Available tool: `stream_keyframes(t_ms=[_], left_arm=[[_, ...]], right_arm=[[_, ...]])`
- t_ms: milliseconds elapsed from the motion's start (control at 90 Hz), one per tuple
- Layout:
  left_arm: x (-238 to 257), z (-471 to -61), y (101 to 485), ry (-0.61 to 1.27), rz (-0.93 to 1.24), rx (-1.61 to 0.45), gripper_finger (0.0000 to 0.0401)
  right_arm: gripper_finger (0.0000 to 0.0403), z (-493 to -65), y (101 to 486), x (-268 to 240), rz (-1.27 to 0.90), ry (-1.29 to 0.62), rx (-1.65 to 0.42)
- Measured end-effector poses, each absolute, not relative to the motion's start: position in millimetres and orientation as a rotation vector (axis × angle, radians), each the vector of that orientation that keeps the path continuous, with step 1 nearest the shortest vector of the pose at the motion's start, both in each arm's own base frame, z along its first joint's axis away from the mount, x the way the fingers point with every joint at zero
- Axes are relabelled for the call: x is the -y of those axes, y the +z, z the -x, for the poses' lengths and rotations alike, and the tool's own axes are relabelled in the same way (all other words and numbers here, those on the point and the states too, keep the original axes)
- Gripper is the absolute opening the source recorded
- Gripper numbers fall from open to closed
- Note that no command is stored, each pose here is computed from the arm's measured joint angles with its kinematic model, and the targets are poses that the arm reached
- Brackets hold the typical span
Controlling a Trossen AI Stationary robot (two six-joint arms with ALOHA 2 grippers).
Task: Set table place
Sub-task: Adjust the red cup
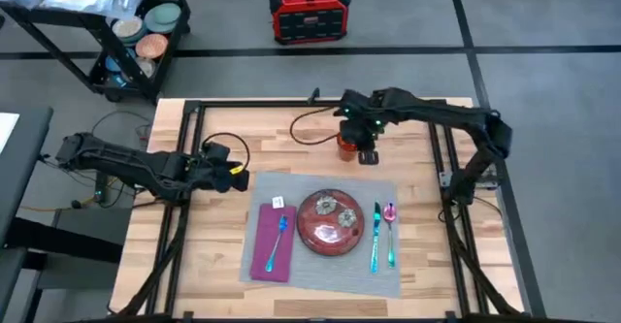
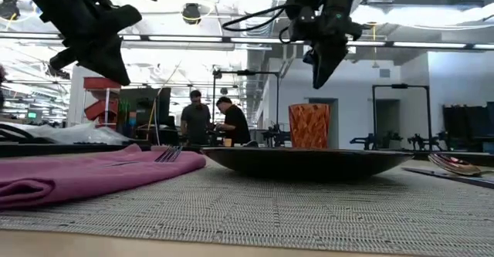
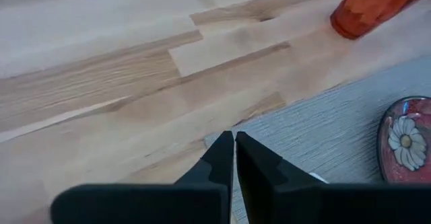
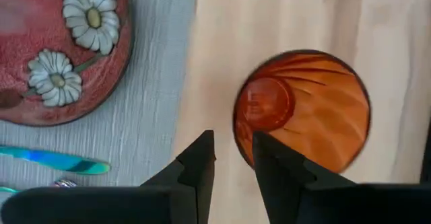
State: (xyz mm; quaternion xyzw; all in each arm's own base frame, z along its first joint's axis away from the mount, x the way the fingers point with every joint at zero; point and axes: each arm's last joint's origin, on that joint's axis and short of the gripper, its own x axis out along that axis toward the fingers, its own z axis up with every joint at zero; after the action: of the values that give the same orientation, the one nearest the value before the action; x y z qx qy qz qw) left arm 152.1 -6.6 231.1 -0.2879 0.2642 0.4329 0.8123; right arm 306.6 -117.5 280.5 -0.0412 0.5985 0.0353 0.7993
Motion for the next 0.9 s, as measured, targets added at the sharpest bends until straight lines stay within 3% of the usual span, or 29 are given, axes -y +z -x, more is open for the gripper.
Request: stream_keyframes(t_ms=[244,633,900], left_arm=[[7,-151,231,0.915,0.581,-0.588,0.0],[7,-151,231,0.915,0.58,-0.59,0.0],[6,-150,230,0.921,0.568,-0.606,0.0]], right_arm=[[0.0087,-316,275,112,0.138,0.112,-1.266],[0.0086,-315,236,126,0.069,0.1,-1.391],[0.0041,-309,241,132,0.105,0.002,-1.397]])
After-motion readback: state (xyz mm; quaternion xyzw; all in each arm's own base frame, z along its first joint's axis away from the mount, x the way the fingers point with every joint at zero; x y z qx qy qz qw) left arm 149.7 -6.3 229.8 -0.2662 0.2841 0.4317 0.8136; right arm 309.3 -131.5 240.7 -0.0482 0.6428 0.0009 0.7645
